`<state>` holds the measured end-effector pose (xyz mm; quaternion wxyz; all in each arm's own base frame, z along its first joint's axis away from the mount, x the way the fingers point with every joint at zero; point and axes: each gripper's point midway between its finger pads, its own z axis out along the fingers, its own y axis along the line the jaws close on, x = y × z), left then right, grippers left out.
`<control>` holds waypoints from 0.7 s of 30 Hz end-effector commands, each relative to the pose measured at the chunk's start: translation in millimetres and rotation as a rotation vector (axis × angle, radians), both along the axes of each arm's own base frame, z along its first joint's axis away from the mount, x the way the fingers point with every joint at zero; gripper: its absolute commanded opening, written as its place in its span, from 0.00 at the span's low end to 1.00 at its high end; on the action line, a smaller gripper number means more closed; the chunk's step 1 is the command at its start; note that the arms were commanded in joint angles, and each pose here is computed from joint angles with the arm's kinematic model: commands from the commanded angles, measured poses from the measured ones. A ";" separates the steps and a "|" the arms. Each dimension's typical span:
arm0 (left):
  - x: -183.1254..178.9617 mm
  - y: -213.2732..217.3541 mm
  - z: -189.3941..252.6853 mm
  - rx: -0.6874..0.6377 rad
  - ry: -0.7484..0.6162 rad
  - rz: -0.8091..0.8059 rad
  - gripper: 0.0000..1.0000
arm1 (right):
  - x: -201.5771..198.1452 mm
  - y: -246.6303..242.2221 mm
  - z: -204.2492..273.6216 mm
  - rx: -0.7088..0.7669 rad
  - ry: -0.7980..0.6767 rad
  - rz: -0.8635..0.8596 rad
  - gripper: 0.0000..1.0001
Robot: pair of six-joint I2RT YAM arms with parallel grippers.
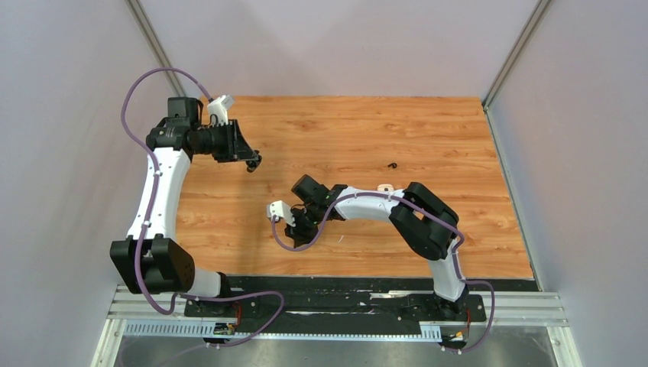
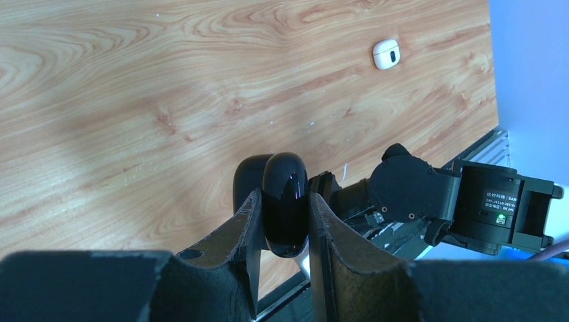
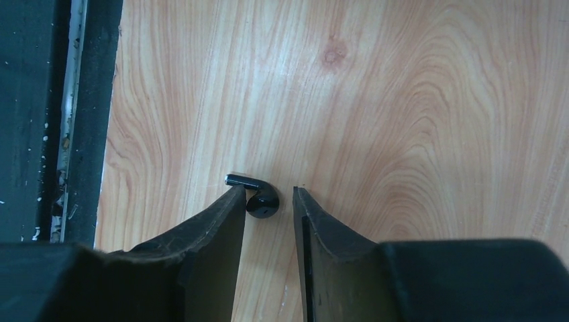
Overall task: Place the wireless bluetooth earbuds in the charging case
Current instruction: Pick up the left earbud from the corner of the board.
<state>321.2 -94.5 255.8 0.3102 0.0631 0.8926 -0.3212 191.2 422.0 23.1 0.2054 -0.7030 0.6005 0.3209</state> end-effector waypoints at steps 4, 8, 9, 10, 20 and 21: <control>-3.1 -0.3 16.6 -0.018 -0.066 -0.002 0.00 | 1.9 -4.9 -2.6 -0.013 -0.078 0.027 0.36; -3.3 -0.8 16.5 -0.021 -0.063 -0.003 0.00 | -0.5 -9.9 -2.6 -0.018 -0.089 0.039 0.36; -2.9 -0.9 16.5 -0.022 -0.063 -0.004 0.00 | -0.5 -11.6 -3.2 -0.020 -0.091 0.041 0.36; -2.5 -1.1 16.4 -0.024 -0.063 -0.004 0.00 | -0.9 -12.4 -3.2 -0.021 -0.097 0.044 0.36; 2.0 -2.2 17.9 -0.036 -0.063 -0.001 0.00 | 4.4 -13.9 -6.9 -0.026 -0.133 0.052 0.31; 2.2 -2.2 17.5 -0.037 -0.062 -0.001 0.00 | 4.5 -13.7 -7.3 -0.026 -0.133 0.051 0.30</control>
